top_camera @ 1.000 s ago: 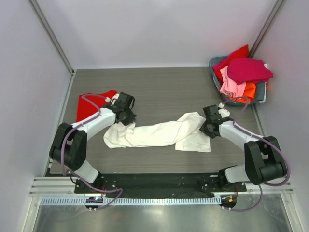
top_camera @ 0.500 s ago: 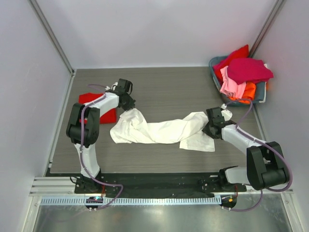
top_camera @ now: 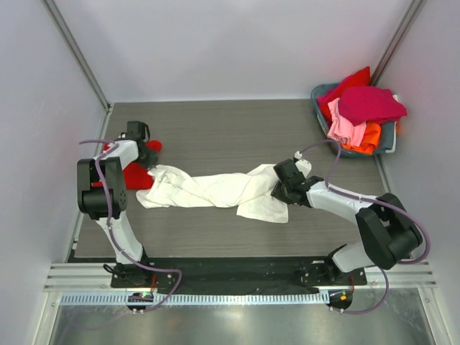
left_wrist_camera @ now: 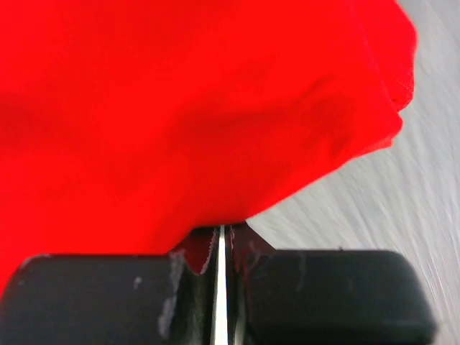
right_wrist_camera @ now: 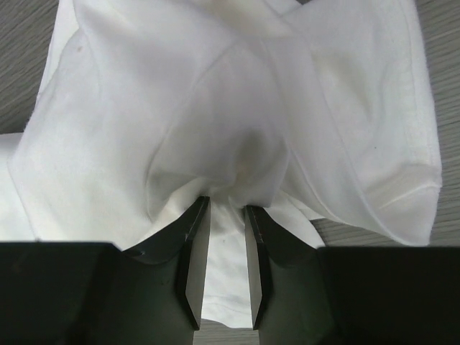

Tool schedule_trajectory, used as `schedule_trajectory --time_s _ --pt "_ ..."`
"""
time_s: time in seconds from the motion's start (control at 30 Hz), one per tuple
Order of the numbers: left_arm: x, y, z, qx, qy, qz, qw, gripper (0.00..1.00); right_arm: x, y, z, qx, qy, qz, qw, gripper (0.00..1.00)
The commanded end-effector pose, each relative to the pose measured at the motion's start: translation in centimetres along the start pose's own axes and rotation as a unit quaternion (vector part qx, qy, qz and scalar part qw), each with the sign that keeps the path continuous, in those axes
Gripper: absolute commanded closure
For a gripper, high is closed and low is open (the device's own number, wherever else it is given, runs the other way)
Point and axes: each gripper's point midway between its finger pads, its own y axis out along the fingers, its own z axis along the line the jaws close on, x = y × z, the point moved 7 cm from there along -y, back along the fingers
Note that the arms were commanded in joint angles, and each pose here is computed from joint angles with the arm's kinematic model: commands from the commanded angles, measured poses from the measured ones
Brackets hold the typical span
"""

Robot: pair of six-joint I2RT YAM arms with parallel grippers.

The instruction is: Fold and stack the t-shirts

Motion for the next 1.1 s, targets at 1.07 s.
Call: schedule_trajectory --time_s 1.07 --pt "-0.2 -13.9 1.9 -0.024 0.012 -0.085 0.996 1.00 -1.5 -5.6 -3.9 0.036 -0.024 0.038 0.998 0.40"
